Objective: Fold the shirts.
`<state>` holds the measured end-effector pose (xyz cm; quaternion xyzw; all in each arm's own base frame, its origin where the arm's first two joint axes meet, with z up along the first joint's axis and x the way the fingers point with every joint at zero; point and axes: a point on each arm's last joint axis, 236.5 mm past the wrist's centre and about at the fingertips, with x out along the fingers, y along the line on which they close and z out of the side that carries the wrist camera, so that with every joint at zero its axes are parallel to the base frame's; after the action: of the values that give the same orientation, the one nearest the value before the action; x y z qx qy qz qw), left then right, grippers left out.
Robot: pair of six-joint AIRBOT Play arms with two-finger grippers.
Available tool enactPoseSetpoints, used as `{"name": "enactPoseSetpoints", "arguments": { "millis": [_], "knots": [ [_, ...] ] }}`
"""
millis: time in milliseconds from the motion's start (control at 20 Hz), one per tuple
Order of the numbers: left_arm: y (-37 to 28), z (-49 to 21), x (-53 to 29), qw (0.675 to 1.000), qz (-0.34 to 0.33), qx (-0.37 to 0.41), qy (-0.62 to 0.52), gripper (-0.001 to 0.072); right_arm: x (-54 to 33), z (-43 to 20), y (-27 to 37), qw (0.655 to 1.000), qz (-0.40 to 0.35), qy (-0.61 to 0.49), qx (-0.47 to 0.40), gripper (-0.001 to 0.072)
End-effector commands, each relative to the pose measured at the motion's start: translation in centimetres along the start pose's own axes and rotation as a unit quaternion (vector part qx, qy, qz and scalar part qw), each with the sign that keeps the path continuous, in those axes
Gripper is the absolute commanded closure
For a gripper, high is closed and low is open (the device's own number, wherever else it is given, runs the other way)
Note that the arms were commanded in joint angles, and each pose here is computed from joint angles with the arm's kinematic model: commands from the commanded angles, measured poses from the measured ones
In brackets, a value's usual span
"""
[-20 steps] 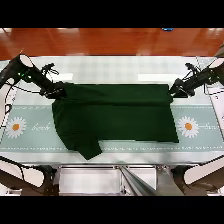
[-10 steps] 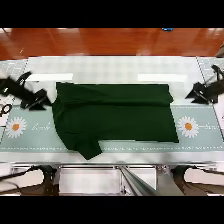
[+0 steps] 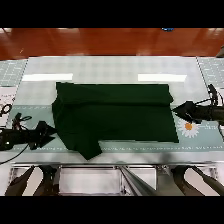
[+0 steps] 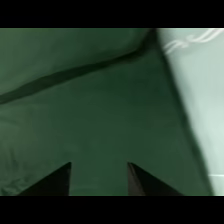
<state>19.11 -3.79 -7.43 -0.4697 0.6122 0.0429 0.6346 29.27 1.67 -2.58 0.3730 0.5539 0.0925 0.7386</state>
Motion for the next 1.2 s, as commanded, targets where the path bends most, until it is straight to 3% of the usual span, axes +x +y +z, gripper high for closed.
{"name": "enactPoseSetpoints", "arguments": {
  "millis": [0,300,550,600,650,700,850,1000,1150],
  "knots": [
    [1.5,-1.8,0.7,0.999,0.016,-0.017,0.021,0.0236,0.6,-0.8,1.7,1.0,0.024,-0.001,-0.02,0.0302],
    [2.3,-2.1,3.5,0.998,0.04,-0.008,0.046,0.0236,1.9,-1.0,2.9,0.999,0.02,0.002,-0.041,0.0302],
    [0.6,-3.2,6.5,0.995,0.02,0.047,0.084,0.0247,2.0,-0.3,3.4,0.999,0.027,-0.014,-0.033,0.0302],
    [0.7,-3.7,7.0,0.993,0.022,0.059,0.098,0.0302,1.9,-0.2,3.4,0.999,0.028,-0.016,-0.031,0.0302],
    [0.8,-3.9,7.3,0.991,0.024,0.069,0.11,0.0581,1.5,0.1,3.1,0.999,0.027,-0.02,-0.027,0.0302],
    [0.7,-3.9,7.4,0.99,0.024,0.074,0.115,0.069,1.0,0.4,2.6,0.999,0.024,-0.023,-0.021,0.0302],
    [-0.3,-3.9,6.7,0.986,0.013,0.106,0.127,0.069,-1.0,-1.0,-1.0,1.0,-0.01,0.009,0.0,0.0302],
    [-1.2,-3.8,6.1,0.985,0.004,0.123,0.124,0.069,-1.8,-5.2,-8.1,0.984,-0.14,0.07,0.082,0.0302],
    [-1.6,-3.9,5.8,0.985,-0.002,0.127,0.119,0.069,-1.9,-8.1,-10.9,0.969,-0.192,0.108,0.108,0.0302]
  ]
}}
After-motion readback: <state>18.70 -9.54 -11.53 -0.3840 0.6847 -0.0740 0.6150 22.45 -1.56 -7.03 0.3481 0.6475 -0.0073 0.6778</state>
